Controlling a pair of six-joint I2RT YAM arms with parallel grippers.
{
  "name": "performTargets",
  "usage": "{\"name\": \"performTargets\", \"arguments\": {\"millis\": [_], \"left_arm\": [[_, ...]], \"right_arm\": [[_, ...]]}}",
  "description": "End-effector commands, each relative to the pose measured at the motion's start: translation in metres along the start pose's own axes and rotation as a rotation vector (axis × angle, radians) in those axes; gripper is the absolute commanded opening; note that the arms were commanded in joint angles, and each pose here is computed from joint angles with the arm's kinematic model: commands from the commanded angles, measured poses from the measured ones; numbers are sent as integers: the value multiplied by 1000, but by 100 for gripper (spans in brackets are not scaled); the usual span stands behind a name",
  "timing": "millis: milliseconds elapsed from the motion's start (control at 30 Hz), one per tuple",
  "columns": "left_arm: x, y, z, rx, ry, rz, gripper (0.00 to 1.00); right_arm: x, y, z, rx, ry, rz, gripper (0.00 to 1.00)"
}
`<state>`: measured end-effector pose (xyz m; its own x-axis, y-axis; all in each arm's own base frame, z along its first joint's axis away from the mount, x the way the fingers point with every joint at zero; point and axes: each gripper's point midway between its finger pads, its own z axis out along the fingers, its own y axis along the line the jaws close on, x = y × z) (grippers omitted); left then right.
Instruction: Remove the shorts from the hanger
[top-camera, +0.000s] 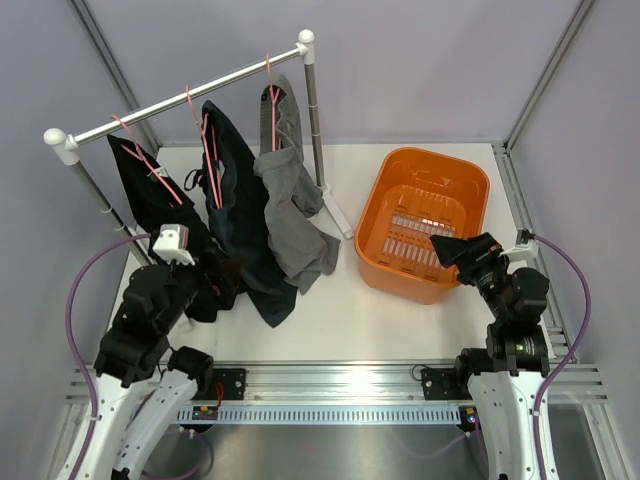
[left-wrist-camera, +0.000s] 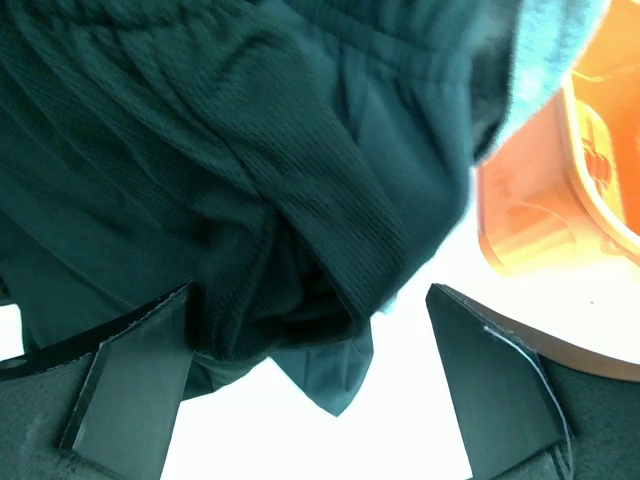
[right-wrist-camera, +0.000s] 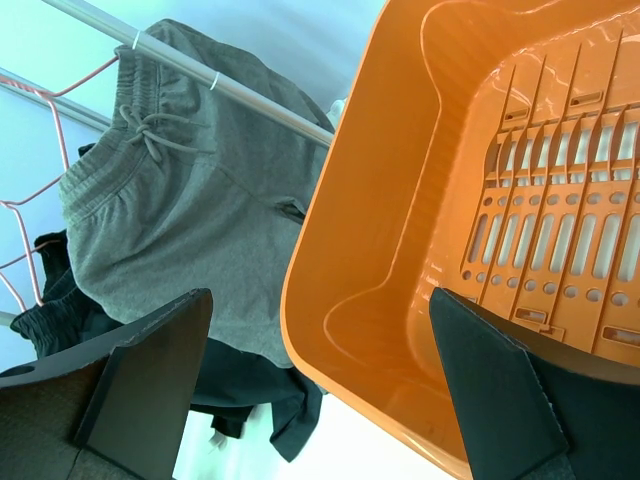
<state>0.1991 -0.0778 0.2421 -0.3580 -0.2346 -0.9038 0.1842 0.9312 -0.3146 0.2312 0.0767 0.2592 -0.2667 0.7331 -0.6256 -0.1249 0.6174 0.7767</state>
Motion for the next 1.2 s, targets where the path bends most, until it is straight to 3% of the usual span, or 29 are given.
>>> {"name": "performTargets", "arguments": {"millis": [0, 233, 467, 633, 1167], "left_arm": [[-45, -30, -26, 125, -111, 0, 99], [-123, -50, -66, 131, -219, 8, 99], [-175, -10, -62, -185, -294, -81, 99], [-192, 17, -45, -386, -312, -107, 99], [-238, 60, -24, -745, -462, -57, 98]], "right_arm": [[-12, 10, -1, -7, -22, -37, 100], [-12, 14, 1, -25, -19, -12, 99], [-22, 18, -6, 9, -40, -51, 99], [-27, 21, -9, 18, -51, -65, 99], [-22, 20, -1, 11, -12, -47, 100]]}}
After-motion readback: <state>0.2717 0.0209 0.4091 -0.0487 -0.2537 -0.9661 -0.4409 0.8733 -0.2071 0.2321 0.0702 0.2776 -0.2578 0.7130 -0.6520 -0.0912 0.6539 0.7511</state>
